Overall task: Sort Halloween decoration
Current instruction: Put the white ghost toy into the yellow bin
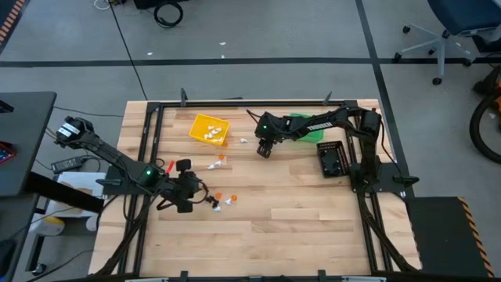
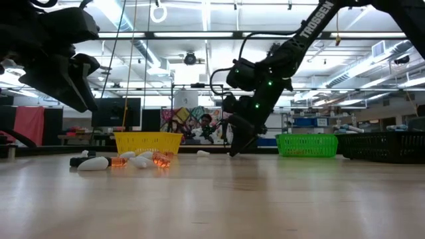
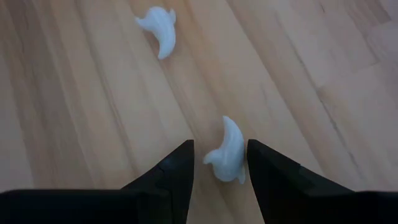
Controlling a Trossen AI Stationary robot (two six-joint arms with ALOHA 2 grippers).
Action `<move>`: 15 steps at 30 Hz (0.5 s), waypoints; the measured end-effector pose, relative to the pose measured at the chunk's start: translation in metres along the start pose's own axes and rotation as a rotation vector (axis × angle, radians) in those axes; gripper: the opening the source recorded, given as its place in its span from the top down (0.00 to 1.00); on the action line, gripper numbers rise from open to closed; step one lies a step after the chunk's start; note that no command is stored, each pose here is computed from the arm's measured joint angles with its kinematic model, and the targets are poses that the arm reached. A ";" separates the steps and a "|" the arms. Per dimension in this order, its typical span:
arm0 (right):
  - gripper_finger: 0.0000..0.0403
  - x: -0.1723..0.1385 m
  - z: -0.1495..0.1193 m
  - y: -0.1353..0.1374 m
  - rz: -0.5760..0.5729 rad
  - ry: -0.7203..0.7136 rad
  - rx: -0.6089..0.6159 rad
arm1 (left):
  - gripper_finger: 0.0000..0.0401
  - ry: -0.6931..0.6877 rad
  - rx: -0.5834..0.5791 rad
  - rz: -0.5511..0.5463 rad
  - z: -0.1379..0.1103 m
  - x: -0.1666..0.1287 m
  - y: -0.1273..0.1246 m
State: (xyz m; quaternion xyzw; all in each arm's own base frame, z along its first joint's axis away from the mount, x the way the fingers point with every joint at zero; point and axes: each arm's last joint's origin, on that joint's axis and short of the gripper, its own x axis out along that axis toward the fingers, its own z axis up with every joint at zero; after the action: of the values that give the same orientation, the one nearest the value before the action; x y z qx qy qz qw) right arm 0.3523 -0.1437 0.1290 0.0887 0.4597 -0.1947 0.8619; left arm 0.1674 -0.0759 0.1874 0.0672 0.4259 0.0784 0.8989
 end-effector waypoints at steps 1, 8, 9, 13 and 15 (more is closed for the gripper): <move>0.62 0.000 -0.001 0.000 0.000 0.001 -0.002 | 0.71 0.000 0.000 0.000 0.000 0.000 0.000; 0.68 0.001 -0.001 0.001 0.003 -0.010 -0.037 | 0.71 0.000 0.000 0.000 0.000 0.000 0.000; 0.70 0.001 -0.001 0.001 0.007 -0.010 -0.042 | 0.71 0.000 0.000 0.000 0.000 0.000 0.000; 0.77 0.001 -0.001 0.002 0.025 -0.011 -0.048 | 0.71 0.000 0.000 0.000 0.000 0.000 0.000; 0.80 0.001 -0.002 0.002 0.039 -0.010 -0.049 | 0.71 0.000 0.000 0.000 0.000 0.000 0.000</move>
State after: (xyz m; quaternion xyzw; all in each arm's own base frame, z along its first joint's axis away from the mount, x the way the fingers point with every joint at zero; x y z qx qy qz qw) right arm 0.3525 -0.1415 0.1274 0.0757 0.4583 -0.1669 0.8697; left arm 0.1674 -0.0759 0.1874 0.0670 0.4260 0.0783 0.8989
